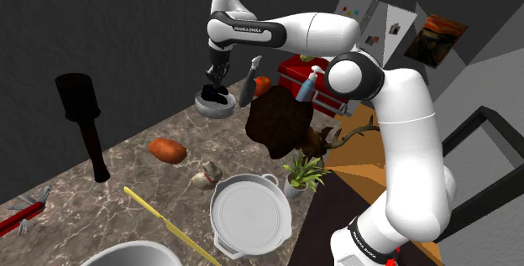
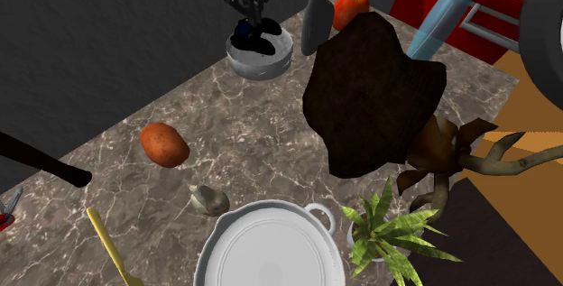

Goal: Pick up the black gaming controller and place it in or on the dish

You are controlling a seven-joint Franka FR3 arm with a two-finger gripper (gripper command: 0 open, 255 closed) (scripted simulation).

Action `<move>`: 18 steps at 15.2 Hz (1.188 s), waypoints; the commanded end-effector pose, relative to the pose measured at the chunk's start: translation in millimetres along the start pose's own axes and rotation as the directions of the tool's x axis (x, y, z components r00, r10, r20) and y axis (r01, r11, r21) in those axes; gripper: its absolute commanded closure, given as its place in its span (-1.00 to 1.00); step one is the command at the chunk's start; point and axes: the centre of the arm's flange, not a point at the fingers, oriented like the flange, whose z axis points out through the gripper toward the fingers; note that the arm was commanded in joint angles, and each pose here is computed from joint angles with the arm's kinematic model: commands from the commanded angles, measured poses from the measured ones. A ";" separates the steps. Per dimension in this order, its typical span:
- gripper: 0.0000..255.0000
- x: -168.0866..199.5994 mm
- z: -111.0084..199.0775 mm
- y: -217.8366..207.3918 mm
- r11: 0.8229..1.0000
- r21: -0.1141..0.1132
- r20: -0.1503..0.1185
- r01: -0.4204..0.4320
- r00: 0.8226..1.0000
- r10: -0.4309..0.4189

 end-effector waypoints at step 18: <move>-1.00 1.0 -44.8 0.3 1.000 0.001 0.005 0.001 1.000 -0.001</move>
